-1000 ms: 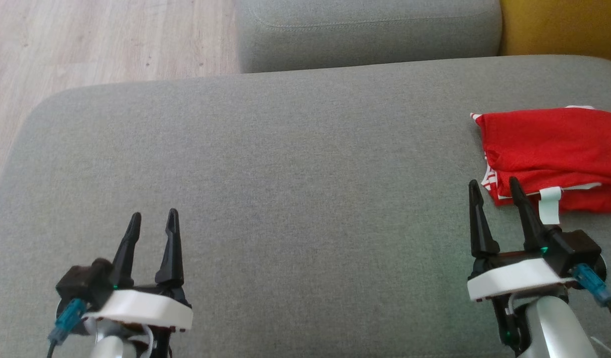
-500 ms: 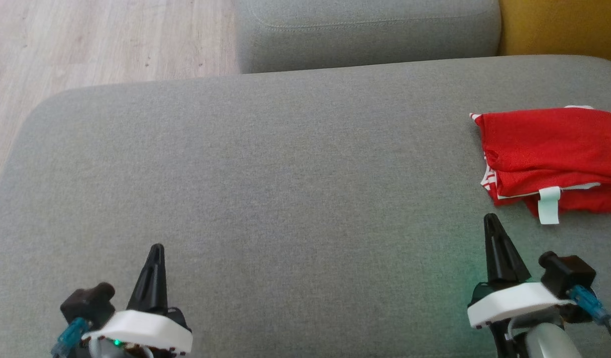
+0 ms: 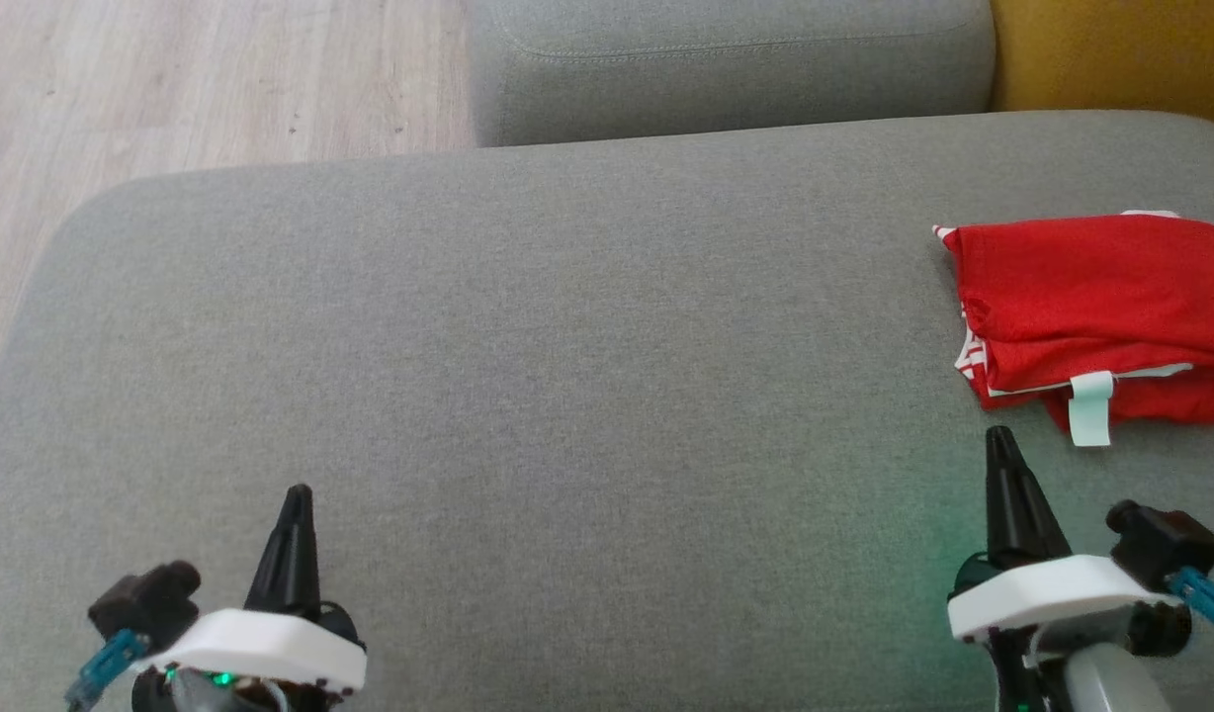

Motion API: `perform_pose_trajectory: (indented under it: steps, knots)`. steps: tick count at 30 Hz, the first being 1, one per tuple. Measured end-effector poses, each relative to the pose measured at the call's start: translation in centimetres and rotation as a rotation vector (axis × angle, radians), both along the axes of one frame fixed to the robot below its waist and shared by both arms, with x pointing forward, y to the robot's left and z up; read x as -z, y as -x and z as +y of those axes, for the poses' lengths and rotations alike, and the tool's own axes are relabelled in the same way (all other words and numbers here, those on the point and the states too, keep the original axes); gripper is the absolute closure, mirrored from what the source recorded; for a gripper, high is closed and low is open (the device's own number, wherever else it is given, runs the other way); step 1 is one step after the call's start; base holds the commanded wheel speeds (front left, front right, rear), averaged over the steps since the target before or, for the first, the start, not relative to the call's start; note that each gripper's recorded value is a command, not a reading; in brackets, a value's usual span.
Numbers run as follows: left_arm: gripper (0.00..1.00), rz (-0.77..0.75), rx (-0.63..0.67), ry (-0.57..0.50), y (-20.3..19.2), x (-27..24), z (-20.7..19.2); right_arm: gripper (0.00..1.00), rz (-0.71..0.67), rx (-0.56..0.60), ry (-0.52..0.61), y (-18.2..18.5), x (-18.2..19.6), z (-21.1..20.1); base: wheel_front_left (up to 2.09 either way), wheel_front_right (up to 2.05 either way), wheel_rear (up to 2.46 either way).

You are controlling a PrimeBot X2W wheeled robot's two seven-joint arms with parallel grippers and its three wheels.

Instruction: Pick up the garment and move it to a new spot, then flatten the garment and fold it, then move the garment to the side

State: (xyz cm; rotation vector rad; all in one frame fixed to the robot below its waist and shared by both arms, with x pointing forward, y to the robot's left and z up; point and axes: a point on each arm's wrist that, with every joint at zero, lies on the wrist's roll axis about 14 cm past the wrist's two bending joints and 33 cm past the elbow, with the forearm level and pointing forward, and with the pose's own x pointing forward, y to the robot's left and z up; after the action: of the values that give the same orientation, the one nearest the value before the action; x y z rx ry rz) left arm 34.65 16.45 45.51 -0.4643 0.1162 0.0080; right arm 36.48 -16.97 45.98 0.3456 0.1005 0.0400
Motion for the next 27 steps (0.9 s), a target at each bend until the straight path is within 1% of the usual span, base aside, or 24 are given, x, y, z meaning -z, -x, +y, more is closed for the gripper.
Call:
perform_pose_trajectory:
  steps: [27]
  knots:
    - [1.0, 0.045, -0.068, 0.286, -0.5, 0.3, 1.2, 1.0, 0.038, 0.099, -0.316, -0.1, 0.0, -1.6, 0.0, 0.0, 0.0]
